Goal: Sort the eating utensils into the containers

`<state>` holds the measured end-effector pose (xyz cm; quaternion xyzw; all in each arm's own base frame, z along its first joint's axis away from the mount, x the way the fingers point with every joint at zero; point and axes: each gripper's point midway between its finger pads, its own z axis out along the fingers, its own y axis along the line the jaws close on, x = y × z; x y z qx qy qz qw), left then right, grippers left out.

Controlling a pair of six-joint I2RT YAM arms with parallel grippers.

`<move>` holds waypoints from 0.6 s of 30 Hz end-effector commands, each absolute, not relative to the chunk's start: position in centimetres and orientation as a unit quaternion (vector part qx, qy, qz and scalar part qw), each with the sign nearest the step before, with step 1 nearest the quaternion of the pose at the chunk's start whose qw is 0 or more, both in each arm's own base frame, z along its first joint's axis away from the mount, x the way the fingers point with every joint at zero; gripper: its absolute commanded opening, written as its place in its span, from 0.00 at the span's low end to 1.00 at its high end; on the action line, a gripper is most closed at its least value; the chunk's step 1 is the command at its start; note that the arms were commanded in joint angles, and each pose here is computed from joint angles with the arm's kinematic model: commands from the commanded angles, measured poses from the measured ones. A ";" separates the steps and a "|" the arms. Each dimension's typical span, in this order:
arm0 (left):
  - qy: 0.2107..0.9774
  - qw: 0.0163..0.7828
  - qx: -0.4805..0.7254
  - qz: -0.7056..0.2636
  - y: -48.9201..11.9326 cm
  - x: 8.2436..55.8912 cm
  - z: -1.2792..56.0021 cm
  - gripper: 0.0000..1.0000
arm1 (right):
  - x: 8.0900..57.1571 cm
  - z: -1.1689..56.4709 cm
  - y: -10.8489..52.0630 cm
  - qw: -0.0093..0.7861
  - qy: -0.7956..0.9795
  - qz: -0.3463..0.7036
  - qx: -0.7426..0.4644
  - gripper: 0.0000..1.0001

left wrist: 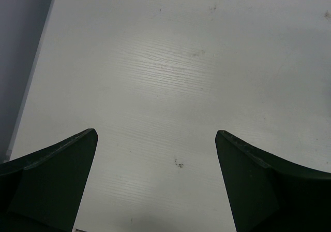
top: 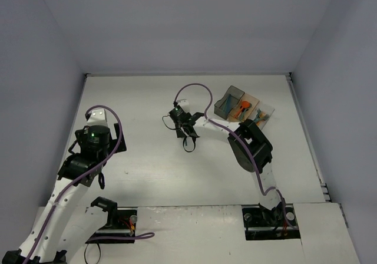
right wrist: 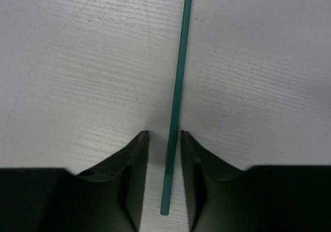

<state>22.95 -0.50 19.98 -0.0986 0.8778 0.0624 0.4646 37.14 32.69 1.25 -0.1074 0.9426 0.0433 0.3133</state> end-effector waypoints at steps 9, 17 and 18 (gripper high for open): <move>0.866 0.486 -0.105 0.056 -0.6 23.6 21.1 0.97 | 37.5 0.2 32.7 0.298 0.947 0.044 -0.108 0.00; 0.866 0.486 -0.105 0.056 -0.6 23.6 21.2 0.97 | 40.8 8.8 31.6 0.373 0.922 0.080 -0.060 0.00; 0.866 0.486 -0.105 0.056 -0.6 23.6 21.2 0.97 | 41.2 9.0 31.1 0.376 0.922 0.076 -0.054 0.00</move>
